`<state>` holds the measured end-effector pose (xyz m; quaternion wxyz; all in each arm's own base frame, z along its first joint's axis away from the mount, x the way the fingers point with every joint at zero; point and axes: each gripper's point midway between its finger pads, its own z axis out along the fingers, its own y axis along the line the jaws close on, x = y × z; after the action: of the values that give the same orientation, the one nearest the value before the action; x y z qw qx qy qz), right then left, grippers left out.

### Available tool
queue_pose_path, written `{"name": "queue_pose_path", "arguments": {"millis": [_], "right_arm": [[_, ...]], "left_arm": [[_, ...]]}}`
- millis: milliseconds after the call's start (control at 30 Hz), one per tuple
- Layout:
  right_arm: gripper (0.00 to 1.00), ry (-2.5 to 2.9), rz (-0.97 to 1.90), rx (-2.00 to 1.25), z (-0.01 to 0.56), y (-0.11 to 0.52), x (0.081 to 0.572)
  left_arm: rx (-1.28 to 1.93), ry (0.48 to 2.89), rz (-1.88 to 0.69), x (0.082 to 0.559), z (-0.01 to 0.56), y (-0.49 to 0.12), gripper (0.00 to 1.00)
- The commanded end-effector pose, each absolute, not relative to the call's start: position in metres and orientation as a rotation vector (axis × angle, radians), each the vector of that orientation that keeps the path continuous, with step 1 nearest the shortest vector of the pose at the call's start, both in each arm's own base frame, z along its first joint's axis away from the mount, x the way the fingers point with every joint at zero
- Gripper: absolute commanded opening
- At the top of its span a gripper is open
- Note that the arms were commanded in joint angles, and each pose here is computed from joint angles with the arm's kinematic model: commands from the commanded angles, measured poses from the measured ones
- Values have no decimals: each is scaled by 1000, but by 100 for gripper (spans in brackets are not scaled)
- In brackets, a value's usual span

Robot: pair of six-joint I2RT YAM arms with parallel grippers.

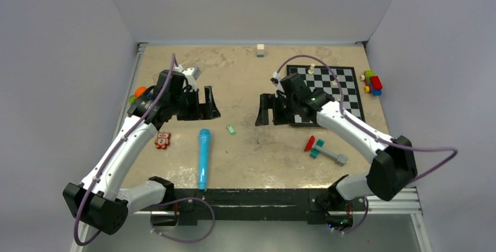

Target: Remove the keys from the keyring

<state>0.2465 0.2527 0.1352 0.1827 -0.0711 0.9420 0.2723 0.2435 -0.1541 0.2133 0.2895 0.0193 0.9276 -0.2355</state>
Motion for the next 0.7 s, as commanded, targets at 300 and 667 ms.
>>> {"name": "queue_pose_path", "arguments": {"millis": [300, 667], "right_arm": [[95, 2094, 754, -252, 299, 220, 253], [97, 1961, 744, 10, 330, 188, 249]], "left_arm": [[200, 2161, -711, 246, 278, -160, 100], [176, 1841, -717, 246, 316, -152, 100]]}}
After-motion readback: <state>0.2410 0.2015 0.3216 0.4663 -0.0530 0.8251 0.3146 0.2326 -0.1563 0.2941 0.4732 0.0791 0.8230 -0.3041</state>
